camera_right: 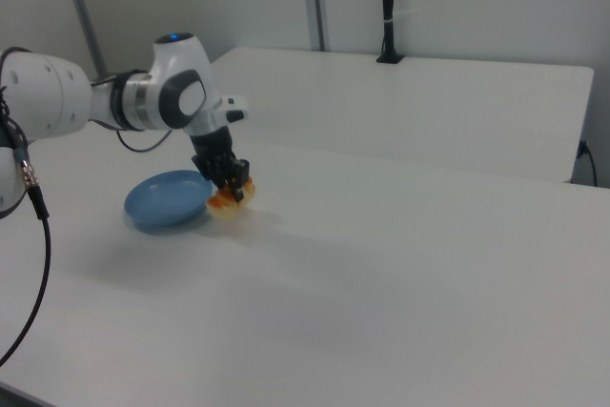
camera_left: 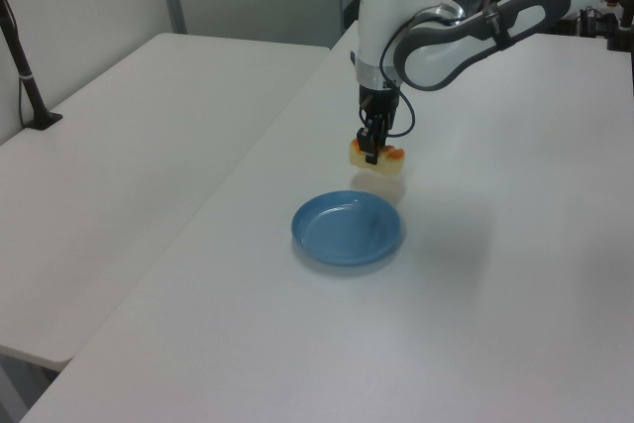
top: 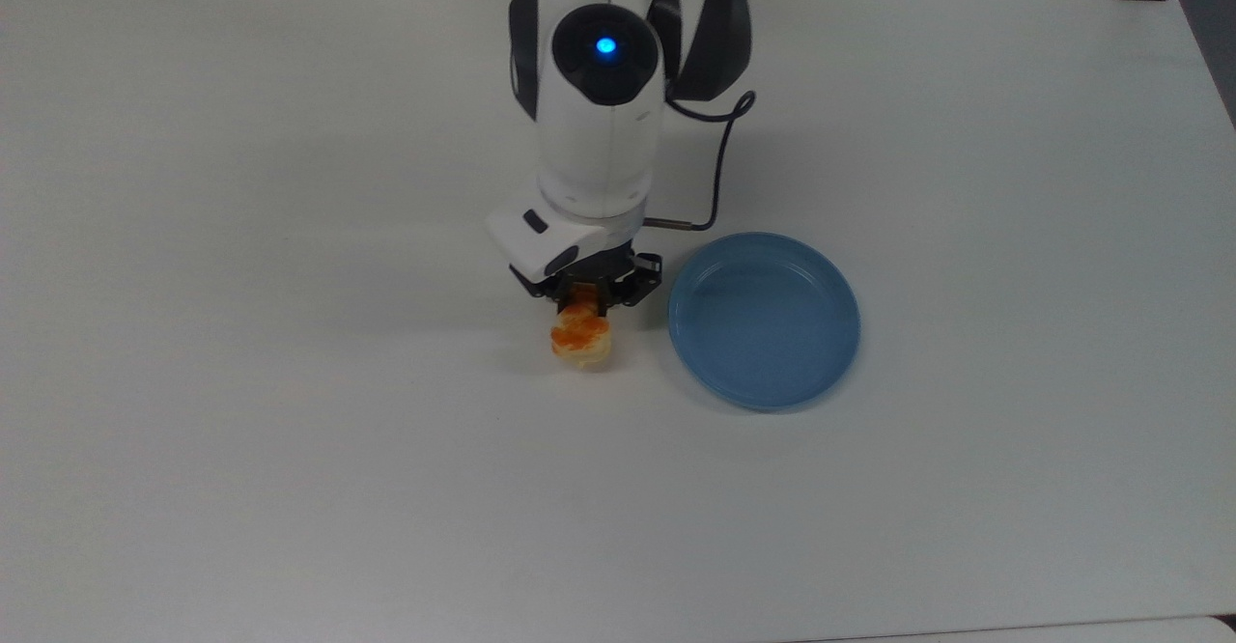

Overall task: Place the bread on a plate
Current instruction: 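Lift the bread roll and carry it over the blue plate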

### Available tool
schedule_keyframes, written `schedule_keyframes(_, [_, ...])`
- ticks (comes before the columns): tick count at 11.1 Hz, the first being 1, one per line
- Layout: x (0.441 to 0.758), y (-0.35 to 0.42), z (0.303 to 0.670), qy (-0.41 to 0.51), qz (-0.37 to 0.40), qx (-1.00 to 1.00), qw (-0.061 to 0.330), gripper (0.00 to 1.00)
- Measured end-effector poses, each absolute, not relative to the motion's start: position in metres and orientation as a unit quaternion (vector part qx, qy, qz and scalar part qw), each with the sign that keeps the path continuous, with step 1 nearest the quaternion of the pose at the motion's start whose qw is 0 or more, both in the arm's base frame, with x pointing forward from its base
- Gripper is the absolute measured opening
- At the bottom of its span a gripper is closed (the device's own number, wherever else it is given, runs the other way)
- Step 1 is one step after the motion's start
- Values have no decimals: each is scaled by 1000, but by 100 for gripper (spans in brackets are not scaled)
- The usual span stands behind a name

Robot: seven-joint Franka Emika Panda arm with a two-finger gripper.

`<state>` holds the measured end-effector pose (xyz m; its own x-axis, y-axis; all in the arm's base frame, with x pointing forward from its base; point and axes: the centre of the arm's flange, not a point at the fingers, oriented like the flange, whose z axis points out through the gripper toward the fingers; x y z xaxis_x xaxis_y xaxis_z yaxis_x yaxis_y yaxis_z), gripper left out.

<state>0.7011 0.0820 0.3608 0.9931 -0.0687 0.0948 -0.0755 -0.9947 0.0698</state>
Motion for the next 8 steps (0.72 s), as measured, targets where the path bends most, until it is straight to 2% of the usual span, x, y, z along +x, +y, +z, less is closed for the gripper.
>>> schedule_keyframes(4, [695,159,392,-31,48,998,23,41])
schedule_keyframes(8, [682,212,385,22,43,999,17,48])
